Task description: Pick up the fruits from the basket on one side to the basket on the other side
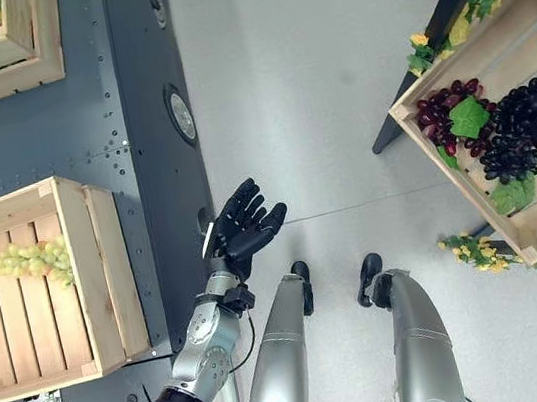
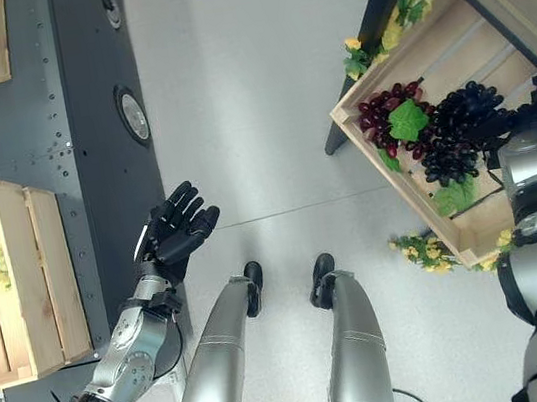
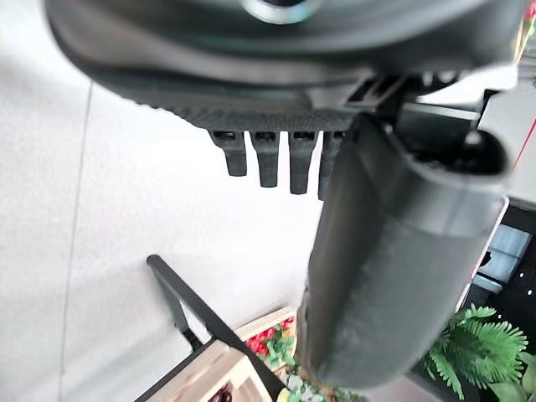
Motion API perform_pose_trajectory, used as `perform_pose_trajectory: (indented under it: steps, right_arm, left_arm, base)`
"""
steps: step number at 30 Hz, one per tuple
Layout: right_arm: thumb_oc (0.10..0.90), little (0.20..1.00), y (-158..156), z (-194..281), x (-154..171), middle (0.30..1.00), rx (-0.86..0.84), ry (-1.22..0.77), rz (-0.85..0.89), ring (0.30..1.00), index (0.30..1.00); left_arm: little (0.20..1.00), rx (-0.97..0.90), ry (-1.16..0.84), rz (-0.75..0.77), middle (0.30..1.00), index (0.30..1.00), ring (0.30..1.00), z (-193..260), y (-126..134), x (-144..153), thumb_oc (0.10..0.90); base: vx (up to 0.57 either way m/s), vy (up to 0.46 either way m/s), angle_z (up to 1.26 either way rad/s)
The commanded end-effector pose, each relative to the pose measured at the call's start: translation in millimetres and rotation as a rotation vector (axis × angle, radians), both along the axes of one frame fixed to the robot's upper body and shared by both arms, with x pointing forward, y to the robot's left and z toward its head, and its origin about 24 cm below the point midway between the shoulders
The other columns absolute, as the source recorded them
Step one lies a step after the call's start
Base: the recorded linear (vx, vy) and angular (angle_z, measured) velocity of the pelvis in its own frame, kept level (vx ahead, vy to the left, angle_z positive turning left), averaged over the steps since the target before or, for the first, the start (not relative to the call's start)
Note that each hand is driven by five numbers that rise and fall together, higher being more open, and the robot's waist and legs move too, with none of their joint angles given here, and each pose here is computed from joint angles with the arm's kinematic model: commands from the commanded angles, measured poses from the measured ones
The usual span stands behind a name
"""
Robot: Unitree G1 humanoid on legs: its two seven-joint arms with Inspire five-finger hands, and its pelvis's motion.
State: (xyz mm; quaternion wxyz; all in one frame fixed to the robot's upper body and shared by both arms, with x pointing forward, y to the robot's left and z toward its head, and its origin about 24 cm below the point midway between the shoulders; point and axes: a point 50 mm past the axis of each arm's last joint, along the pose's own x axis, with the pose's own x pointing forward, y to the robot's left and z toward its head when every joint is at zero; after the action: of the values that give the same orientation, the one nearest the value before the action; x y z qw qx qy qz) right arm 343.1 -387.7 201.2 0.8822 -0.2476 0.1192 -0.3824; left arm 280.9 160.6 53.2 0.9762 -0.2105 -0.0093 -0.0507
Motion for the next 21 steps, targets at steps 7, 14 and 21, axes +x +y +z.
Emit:
perform_pose_trajectory:
  steps: [7,14,21]
  right_arm:
    - [0.800,0.900,-23.5,17.7,-19.7,0.900,-0.022,-0.093,-0.047,0.900,0.900]
    - [0.800,0.900,-21.8,4.2,-19.0,0.900,-0.066,0.046,-0.001,0.900,0.900]
    - [0.800,0.900,-20.5,25.7,-18.0,0.900,-0.165,-0.013,-0.070,0.900,0.900]
  left_arm:
    - [0.900,-0.033,-0.193,-0.011,0.900,0.900,0.900,39.8,-2.3,-1.8,0.800]
    - [0.900,0.006,-0.203,-0.010,0.900,0.900,0.900,47.0,-3.6,3.0,0.800]
    - [0.900,0.004,-0.195,-0.005,0.900,0.900,0.900,42.8,-2.2,0.6,0.800]
  base:
    - [-0.01,0.020,-0.14]
    - [0.01,0.002,-0.04]
    - [0.01,0.006,-0.09]
